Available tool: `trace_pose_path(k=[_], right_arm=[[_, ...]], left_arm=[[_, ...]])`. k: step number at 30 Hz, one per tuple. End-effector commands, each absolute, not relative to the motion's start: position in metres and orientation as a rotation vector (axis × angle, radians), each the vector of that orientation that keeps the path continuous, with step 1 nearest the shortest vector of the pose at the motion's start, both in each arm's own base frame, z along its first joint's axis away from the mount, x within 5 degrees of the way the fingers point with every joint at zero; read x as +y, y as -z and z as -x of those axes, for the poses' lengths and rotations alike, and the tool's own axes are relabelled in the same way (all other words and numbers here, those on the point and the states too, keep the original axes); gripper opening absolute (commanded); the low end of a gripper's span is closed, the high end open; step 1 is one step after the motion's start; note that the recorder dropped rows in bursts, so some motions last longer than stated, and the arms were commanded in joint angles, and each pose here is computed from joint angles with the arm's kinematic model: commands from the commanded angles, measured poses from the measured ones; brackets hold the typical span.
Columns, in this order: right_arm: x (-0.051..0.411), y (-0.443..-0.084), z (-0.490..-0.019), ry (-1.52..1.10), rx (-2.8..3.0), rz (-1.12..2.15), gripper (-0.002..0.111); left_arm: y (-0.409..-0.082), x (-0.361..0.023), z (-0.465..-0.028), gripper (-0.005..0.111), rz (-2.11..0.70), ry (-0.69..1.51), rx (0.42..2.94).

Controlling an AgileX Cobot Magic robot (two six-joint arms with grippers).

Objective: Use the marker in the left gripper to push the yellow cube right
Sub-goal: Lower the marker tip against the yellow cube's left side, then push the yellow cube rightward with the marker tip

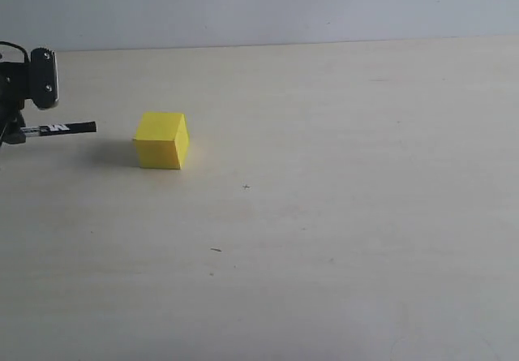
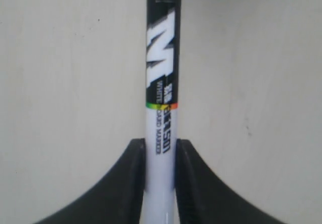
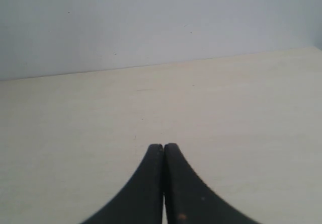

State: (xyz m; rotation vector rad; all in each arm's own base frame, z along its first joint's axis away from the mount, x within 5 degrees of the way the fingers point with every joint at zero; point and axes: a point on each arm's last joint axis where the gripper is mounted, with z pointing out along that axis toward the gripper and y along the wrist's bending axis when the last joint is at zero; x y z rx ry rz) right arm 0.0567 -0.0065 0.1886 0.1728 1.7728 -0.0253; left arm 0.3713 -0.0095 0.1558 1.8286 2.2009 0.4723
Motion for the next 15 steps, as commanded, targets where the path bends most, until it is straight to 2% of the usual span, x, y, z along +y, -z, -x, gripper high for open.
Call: trace_pose_path(k=[1,5,8,15], right_arm=[[-0.007,-0.187,-0.057,0.026,1.775,-0.174,0.0],[-0.007,-0.187,-0.057,0.026,1.775,-0.174,0.0],[-0.007,-0.187,-0.057,0.026,1.775,-0.174,0.0],[-0.007,-0.187,-0.057,0.026,1.775,-0.174,0.0]], left_arm=[[-0.148,-0.032,-0.372,0.0,-1.882,-0.444,2.157],[-0.131,-0.075,-0.371,0.0,-2.01,-0.409,2.028],[-0.131,-0.109,-0.367,0.0,-2.064,-0.413,1.894],[-0.147,-0.08,-0.367,0.0,-1.984,-0.466,2.033]])
